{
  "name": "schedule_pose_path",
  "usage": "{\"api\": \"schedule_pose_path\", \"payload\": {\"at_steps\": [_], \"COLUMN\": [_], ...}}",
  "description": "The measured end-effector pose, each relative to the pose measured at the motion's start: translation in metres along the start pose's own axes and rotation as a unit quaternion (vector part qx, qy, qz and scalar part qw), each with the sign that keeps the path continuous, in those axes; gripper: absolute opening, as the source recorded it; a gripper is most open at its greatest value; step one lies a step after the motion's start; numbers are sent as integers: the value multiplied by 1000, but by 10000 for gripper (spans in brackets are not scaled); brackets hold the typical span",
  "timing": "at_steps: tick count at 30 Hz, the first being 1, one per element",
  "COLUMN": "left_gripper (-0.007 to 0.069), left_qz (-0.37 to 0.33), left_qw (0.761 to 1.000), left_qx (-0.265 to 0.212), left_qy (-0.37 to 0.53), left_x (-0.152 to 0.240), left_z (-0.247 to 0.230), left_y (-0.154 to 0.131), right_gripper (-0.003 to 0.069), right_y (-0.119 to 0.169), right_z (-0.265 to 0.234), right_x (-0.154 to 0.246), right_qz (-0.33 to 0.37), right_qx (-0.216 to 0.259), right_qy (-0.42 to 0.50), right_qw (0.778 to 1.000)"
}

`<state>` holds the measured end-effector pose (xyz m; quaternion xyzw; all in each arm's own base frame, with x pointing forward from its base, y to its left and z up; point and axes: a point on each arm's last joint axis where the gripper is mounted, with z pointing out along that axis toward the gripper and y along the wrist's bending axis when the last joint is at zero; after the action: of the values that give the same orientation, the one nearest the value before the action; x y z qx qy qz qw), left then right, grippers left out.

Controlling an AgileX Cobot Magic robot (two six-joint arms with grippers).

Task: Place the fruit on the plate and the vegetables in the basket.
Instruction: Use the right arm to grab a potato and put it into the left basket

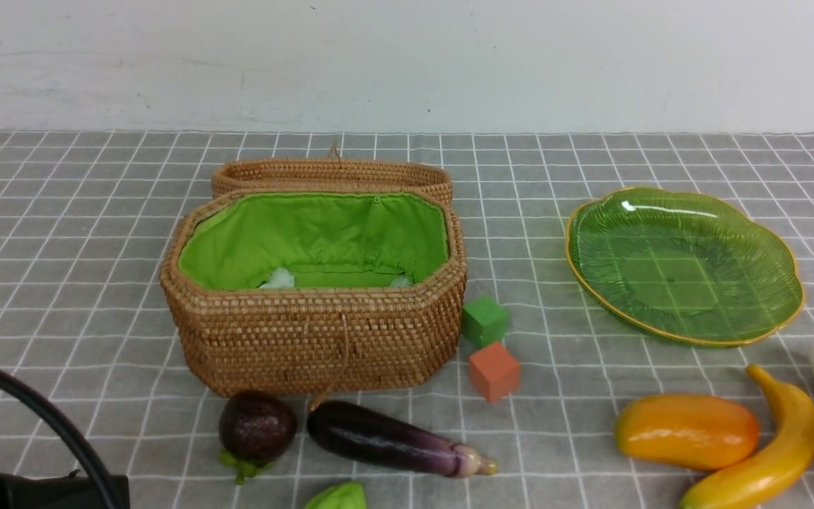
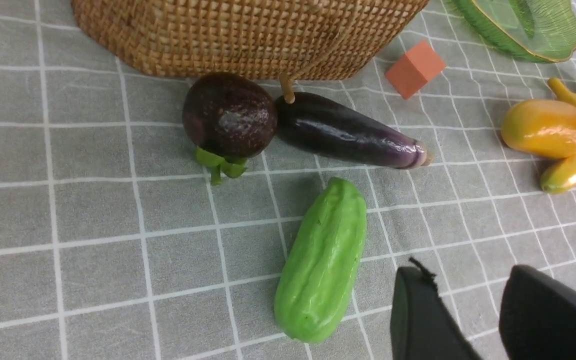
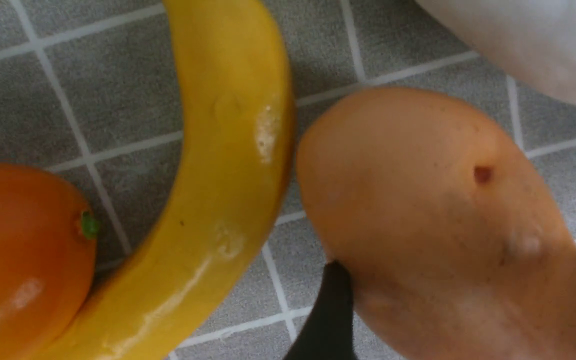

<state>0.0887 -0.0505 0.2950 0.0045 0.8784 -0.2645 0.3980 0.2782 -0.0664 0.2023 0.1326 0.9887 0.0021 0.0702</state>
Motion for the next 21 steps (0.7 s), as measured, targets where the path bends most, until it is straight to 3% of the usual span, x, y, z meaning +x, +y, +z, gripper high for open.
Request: {"api": "schedule_pose_path", "payload": {"at_steps": [10,13,14,15,18,21], "left_gripper": [239,239,239,239,239,239], "left_qz": [0,0,0,0,0,0], "left_qw": [1000,1000,1000,1000,1000,1000], "left_qx": [0,-1,-1,-1,-1,-1], "left_qy": [4,4,4,4,4,5], "left_x": [1,1,1,1,1,1], "left_z": [0,0,0,0,0,0], "left_y": [0,0,0,0,0,0], "right_gripper": [563,328,200,120,0,-17], "right_y": [-1,-1,-1,-1,0,1], "right_z": [-5,-18,-25,-29,-42,-51], "right_x": [1,7,9,10,14,18], "right_qz": [0,2,2,2,3,6], "right_qx": [-6,-7,-7,-7,-10,-17], "right_qy": [2,-10,-19,-26,-44,-55], "right_qw": [1000,1000,1000,1000,999,998]}}
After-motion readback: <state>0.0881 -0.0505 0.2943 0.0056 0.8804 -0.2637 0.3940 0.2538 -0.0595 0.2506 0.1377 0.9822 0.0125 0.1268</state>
